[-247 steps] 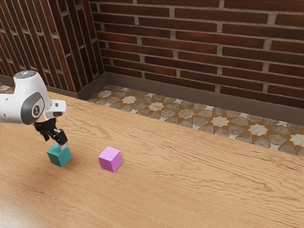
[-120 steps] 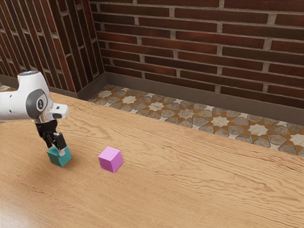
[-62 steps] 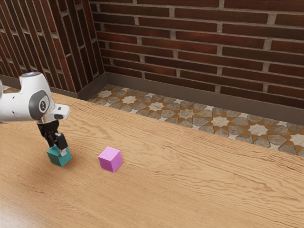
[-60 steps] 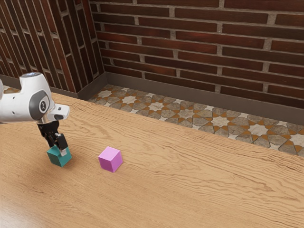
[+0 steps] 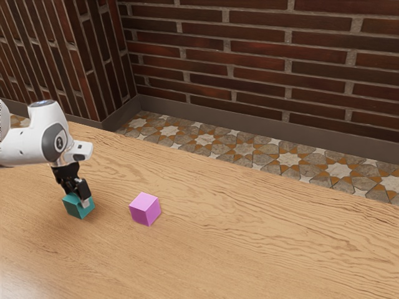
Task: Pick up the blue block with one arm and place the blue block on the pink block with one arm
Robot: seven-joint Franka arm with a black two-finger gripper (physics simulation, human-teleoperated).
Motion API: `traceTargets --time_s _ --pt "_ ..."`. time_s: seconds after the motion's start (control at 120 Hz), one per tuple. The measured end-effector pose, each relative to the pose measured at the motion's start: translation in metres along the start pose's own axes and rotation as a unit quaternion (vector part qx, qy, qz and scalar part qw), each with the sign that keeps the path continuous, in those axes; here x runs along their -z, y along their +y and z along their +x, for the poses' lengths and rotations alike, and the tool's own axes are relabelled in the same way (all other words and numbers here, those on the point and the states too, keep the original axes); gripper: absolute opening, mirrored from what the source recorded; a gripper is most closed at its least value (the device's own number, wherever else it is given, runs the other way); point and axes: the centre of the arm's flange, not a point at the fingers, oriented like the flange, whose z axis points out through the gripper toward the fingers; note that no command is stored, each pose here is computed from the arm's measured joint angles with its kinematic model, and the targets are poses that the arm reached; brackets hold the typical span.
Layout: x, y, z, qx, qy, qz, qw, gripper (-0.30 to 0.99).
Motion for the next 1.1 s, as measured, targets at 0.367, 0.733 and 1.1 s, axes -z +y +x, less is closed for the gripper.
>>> traceTargets --time_s 0.367,0.733,1.1 --pt "-0.002 -0.001 0.000 0.022 0.005 -0.003 1.000 0.69" --pt "-0.008 -0.005 0.002 0.031 0.000 -0.001 1.000 0.69" --pt "-0.011 -0.010 0.000 0.041 -0.002 0.001 0.999 0.69"
